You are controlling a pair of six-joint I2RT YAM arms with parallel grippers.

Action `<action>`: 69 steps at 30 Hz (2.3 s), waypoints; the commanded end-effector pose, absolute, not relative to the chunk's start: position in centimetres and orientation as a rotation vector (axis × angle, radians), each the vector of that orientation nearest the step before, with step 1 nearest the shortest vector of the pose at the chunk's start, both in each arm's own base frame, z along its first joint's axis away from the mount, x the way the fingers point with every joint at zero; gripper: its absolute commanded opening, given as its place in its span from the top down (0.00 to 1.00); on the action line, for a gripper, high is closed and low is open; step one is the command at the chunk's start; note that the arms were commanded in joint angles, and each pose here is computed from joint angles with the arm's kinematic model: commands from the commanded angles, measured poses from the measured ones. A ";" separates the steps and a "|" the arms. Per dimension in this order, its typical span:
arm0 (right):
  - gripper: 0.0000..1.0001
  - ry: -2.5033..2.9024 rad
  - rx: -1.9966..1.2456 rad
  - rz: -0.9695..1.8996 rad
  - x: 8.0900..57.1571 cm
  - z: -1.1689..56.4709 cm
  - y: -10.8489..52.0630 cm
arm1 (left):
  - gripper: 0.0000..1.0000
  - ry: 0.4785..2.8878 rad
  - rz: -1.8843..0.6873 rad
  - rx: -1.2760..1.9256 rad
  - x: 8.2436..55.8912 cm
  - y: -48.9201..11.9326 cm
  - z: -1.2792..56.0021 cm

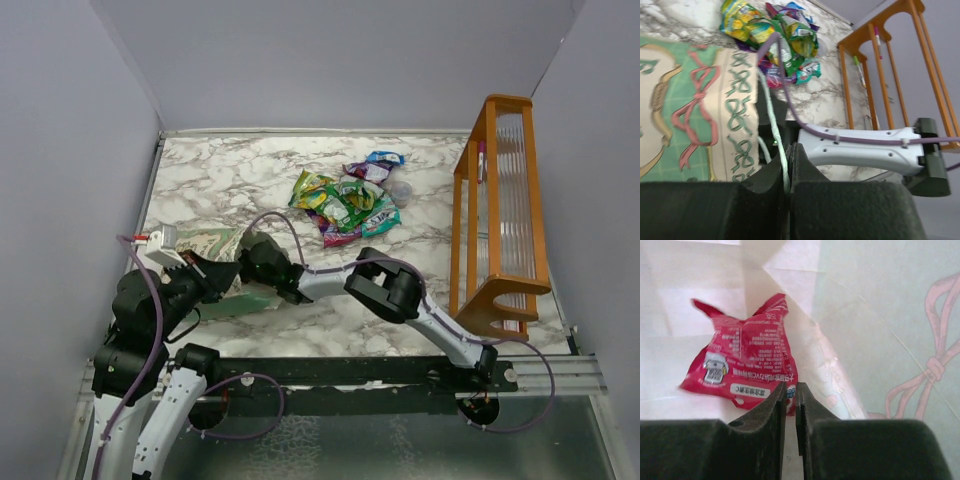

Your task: Take the snacks out of the paper bag

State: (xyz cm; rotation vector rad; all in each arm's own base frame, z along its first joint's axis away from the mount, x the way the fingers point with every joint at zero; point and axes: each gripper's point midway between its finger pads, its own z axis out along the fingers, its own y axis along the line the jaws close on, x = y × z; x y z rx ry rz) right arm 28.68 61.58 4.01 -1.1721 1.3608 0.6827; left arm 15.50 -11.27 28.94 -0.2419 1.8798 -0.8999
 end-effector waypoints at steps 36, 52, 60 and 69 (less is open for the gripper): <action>0.81 1.296 -1.237 0.657 22.2 8.7 52.8 | 1.00 1.923 -0.601 -0.494 14.5 -5.8 21.9; 0.28 1.086 -1.377 0.811 20.7 7.0 59.3 | 1.00 1.838 -0.912 -0.114 16.3 -12.3 27.5; 0.17 1.138 -1.222 0.844 23.0 6.9 62.3 | 1.00 1.829 -1.012 -0.008 17.3 -14.4 30.2; 0.07 1.246 -1.149 0.767 26.2 4.7 63.6 | 1.00 1.792 -1.068 0.035 15.8 -14.9 32.0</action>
